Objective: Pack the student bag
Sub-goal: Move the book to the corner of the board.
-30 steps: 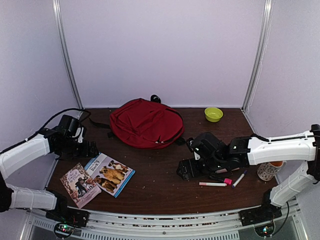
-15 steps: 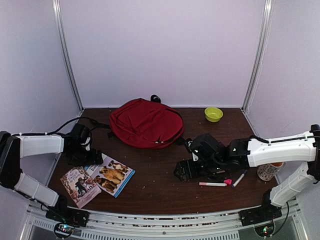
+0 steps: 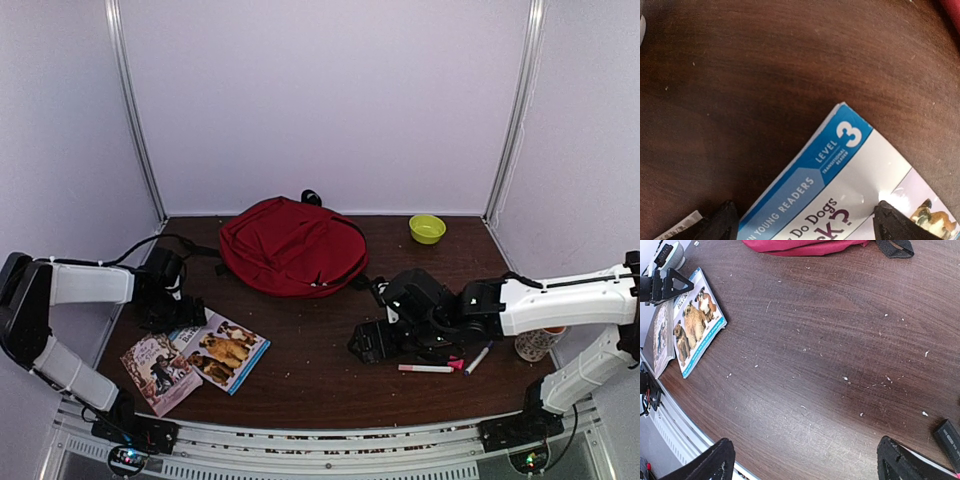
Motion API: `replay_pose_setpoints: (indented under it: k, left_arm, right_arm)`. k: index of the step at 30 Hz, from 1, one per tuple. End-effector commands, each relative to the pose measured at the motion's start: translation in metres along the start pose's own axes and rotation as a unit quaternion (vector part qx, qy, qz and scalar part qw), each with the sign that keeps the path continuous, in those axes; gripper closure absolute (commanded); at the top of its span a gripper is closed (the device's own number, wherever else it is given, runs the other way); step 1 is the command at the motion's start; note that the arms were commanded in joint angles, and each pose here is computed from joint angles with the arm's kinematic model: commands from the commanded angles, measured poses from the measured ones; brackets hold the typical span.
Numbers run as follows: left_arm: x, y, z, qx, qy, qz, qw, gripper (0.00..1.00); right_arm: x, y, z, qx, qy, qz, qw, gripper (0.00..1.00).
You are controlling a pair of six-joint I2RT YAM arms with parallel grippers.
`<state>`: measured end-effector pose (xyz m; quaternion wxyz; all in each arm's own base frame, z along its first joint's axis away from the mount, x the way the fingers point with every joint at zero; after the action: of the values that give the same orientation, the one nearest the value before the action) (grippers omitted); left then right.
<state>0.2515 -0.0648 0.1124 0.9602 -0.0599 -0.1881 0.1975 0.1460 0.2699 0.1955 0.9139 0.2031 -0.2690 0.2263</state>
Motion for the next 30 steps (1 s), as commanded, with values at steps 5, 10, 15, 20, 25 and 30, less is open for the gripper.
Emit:
replay_pose_setpoints:
  k: [5,10,15,20,25,30]
  left_arm:
    - [0.014,0.0,-0.01,-0.023,-0.003,0.036,0.999,0.03]
    - [0.012,-0.003,-0.013,-0.042,0.016,0.032,0.998,0.03]
    - [-0.001,-0.002,-0.018,-0.073,0.042,0.038,0.996,0.04]
    - [-0.019,-0.005,-0.017,-0.082,0.057,0.029,0.995,0.04]
    - [-0.039,-0.019,-0.017,-0.097,0.07,0.021,0.993,0.04]
    - [-0.058,-0.04,-0.018,-0.114,0.081,0.01,0.99,0.04]
  right_arm:
    - [-0.004,-0.001,0.01,0.004,-0.016,-0.004,1.0,0.0]
    - [-0.005,-0.001,0.012,0.004,-0.016,-0.004,1.0,0.0]
    - [-0.004,0.0,0.016,0.008,-0.023,-0.004,1.0,0.0]
    - [-0.006,-0.001,0.019,0.014,-0.026,-0.002,1.0,0.0]
    - [-0.007,-0.002,0.02,0.014,-0.028,0.001,1.0,0.0]
    - [-0.012,-0.005,0.021,0.016,-0.029,-0.002,0.999,0.0]
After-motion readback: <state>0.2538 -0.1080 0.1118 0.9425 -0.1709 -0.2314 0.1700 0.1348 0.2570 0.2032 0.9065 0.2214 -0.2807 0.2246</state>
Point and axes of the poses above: each gripper's point midway between its finger pads, its own z axis back along the fingers, its own y axis along the line the jaws close on, x = y × z, the point moved 10 cm from there along z, back along the fingers, and after that the axes turned 10 degrees about z, right-handed, at the moved point
